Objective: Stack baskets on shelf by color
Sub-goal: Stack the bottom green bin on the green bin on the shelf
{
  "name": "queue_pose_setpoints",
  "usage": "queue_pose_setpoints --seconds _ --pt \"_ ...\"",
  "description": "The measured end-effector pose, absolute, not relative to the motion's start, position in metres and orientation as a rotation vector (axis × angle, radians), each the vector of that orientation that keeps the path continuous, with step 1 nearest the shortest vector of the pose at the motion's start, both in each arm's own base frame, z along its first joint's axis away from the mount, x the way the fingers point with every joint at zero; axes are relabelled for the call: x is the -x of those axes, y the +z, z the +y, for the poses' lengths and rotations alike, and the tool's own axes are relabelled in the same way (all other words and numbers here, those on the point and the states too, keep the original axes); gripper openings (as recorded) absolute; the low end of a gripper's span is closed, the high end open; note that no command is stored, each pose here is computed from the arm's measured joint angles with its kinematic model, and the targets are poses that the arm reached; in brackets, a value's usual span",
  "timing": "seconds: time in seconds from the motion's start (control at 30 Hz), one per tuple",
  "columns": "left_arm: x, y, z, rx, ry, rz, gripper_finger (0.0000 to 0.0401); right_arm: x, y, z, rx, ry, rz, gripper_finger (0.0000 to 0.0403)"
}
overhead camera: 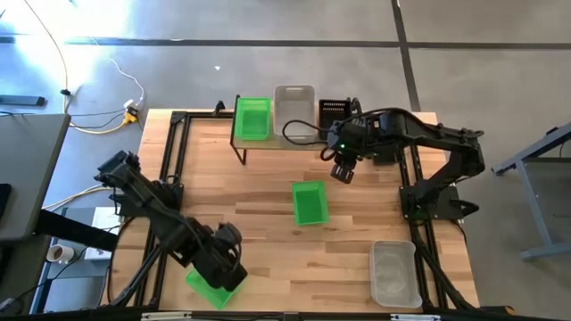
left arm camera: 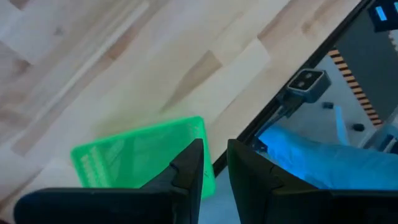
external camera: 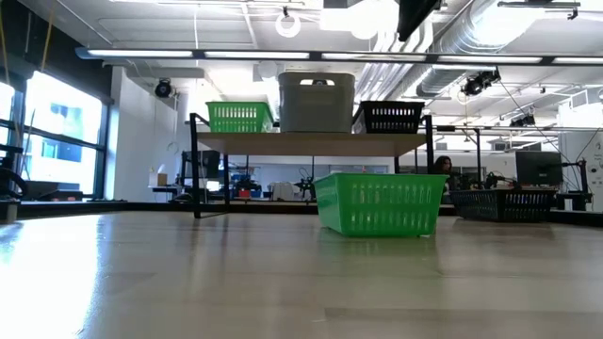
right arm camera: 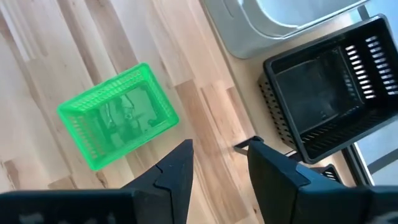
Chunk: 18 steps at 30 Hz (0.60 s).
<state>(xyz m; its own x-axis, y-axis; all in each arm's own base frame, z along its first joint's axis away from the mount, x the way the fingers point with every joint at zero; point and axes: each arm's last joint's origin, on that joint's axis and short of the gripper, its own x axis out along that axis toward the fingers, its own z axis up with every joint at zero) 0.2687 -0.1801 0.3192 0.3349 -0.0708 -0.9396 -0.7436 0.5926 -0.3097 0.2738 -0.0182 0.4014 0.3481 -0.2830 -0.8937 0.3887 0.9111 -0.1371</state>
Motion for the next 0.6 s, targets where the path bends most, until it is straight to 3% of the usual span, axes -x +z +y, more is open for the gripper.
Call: queue_pose_setpoints --seconds 0.6 --pt "-0.289 0.260 -0.230 0.843 0.495 1.341 0.0063 -0.274 0.401 -0.008 -0.108 -0.427 1.133 0.0138"
